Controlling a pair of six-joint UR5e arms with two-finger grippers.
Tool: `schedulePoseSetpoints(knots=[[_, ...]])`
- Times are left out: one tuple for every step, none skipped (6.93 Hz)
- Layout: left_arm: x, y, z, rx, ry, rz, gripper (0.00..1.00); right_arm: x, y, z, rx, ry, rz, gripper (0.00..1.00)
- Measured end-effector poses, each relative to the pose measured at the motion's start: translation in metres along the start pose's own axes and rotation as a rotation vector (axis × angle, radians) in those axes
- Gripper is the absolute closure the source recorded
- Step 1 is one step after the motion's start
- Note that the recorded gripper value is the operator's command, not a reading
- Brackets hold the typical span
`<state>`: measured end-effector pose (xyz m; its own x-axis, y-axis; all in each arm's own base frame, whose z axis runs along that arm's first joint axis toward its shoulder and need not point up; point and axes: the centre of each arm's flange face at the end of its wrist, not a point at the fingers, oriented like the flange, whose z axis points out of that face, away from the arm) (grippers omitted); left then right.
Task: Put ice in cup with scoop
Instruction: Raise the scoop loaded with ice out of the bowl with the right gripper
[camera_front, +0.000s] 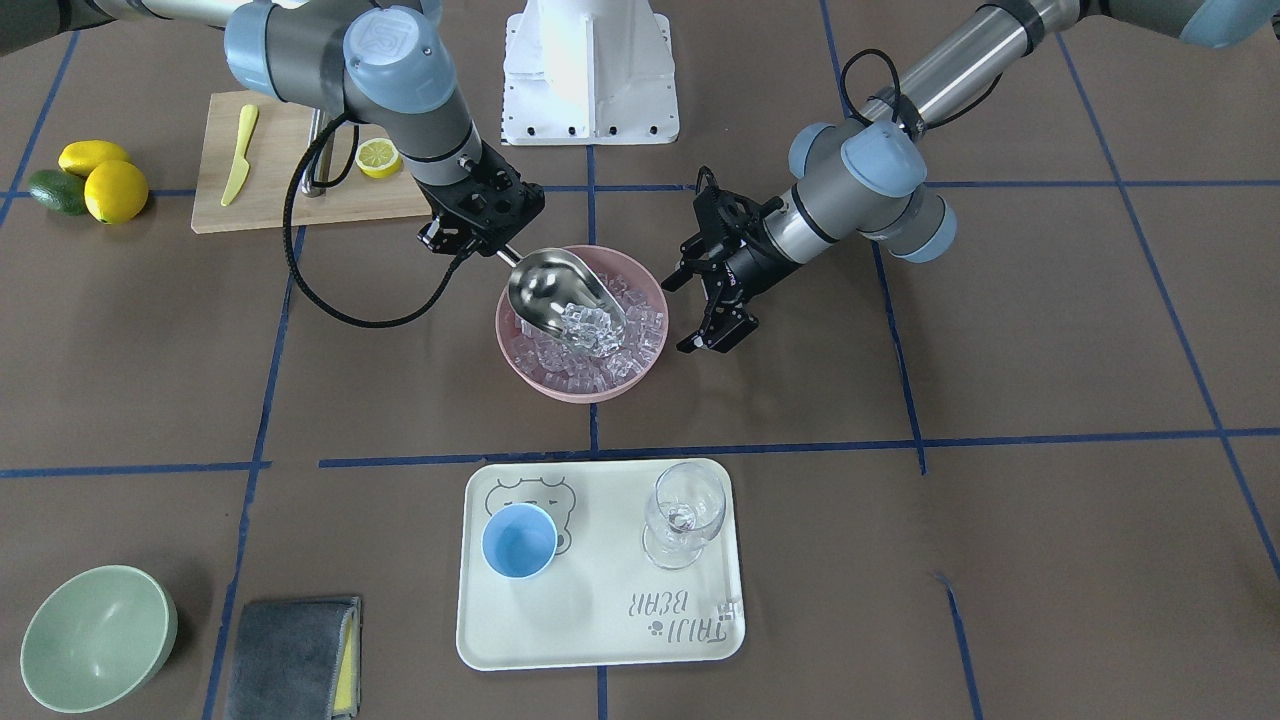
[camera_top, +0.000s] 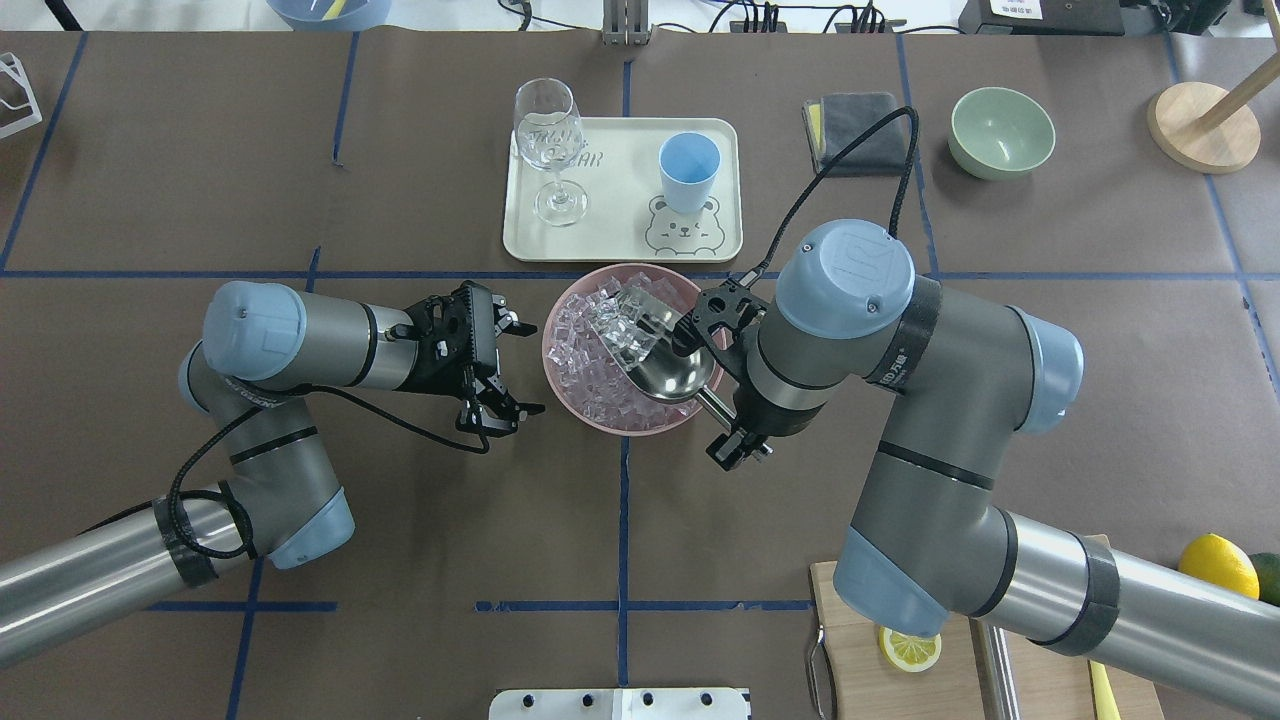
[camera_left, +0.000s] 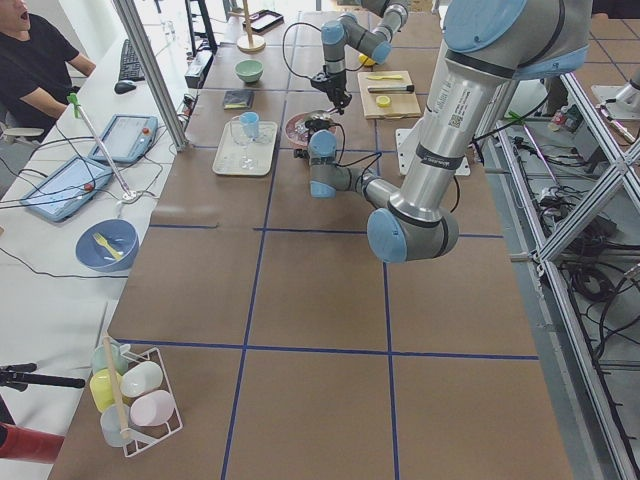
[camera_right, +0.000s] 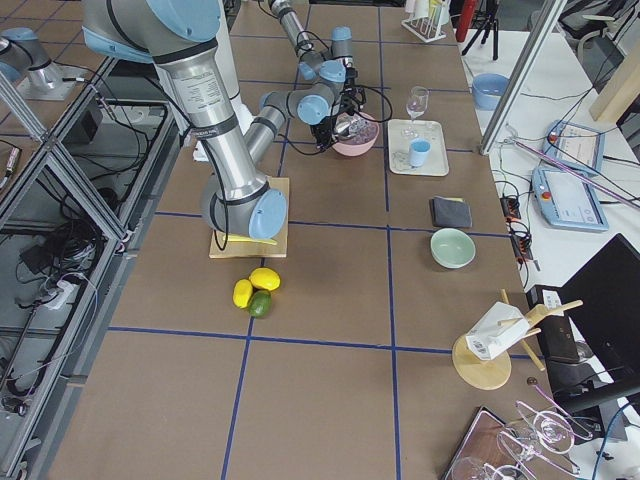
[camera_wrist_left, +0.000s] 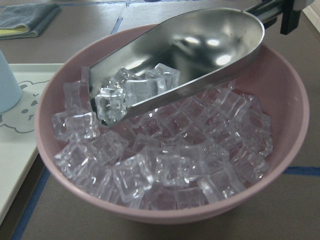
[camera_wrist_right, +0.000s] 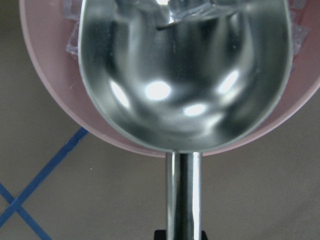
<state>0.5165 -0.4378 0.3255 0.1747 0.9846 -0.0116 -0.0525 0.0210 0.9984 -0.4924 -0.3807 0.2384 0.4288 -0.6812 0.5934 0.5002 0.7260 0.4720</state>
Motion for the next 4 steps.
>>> schedulePoseSetpoints(knots=[[0.0, -0.001, -0.001, 0.001, -0.001, 0.0, 0.0, -0.002, 0.002, -0.009, 0.014, -0.005, 0.0, 1.0], [-0.001, -0.001, -0.002, 0.002, -0.002, 0.001, 0.0, 0.001, 0.007, -0.02, 0.025, -0.004, 0.006, 1.0], [-0.002, -0.001, -0.003, 0.002, -0.003, 0.001, 0.0, 0.012, 0.012, -0.033, 0.036, 0.005, 0.025, 1.0], [-0.002, 0.0, -0.004, 0.003, -0.005, 0.001, 0.0, 0.029, 0.015, -0.048, 0.035, 0.027, 0.06, 1.0]])
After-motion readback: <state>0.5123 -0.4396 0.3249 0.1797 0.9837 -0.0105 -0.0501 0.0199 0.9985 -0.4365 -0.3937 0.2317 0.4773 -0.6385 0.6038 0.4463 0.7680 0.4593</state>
